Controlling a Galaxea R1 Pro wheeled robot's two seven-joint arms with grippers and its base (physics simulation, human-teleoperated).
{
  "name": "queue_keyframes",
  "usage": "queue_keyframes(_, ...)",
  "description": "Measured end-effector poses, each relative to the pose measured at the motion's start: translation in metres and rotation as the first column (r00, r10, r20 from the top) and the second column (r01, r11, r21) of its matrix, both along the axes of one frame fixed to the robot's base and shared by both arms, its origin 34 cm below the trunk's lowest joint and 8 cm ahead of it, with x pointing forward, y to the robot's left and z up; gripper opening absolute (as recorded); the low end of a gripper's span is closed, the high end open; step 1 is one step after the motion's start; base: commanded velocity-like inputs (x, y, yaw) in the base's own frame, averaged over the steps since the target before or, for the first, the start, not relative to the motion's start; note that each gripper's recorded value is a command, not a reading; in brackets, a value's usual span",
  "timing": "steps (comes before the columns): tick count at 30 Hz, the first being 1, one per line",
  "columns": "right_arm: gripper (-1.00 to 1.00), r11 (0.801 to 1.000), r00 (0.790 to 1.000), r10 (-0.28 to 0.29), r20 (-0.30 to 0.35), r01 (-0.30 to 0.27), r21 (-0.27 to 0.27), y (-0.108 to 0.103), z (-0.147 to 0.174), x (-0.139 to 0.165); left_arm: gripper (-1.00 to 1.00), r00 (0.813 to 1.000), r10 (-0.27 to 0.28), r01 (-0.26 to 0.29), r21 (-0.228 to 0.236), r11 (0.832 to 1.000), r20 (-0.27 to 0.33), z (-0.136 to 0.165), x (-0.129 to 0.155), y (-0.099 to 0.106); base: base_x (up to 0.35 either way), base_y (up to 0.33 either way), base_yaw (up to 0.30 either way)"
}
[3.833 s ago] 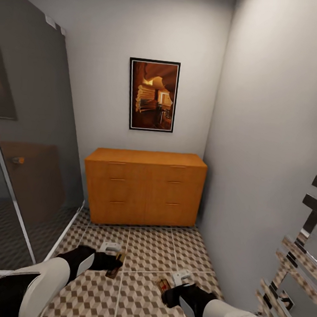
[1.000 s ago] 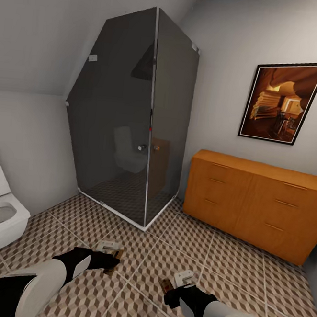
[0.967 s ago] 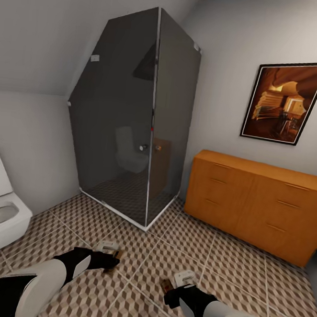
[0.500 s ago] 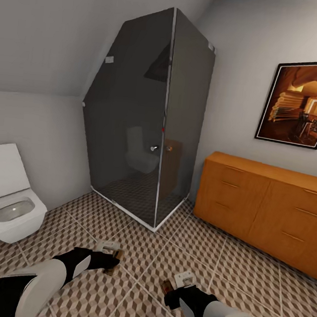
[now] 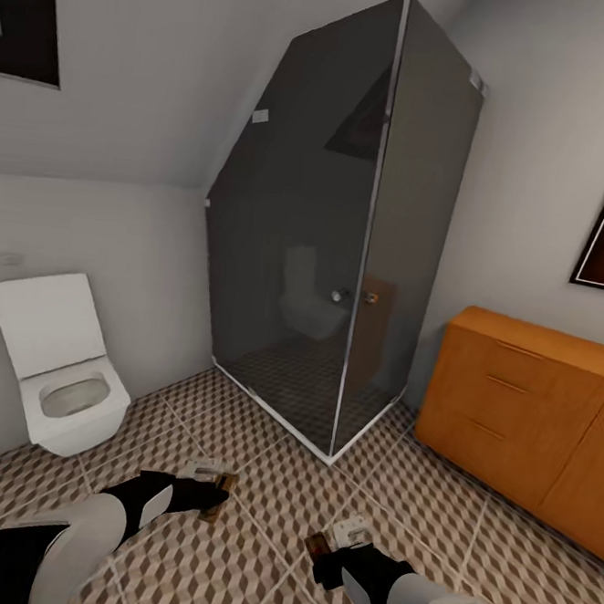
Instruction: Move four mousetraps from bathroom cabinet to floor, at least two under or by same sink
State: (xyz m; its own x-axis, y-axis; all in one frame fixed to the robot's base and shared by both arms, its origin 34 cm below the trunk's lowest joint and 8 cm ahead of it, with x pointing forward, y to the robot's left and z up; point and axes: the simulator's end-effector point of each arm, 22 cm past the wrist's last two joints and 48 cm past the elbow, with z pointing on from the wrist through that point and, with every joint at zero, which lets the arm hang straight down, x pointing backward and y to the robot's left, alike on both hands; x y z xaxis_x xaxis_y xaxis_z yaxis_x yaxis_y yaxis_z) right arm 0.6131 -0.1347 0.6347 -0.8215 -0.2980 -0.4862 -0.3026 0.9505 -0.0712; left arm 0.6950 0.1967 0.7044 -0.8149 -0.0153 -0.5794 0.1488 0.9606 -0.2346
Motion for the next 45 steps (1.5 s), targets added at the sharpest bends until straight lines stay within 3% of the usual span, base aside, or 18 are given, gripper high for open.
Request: queue_keyframes(45, -1.00, 1.000, 1.000, 0.000, 0.001, 0.000, 0.000, -0.0001, 0.0001, 0.0002, -1.00, 1.000, 0.001, -0.001, 0.000, 1.000, 0.002, 0.0002, 0.0003, 0.0003, 0.323, 0.000, 0.300)
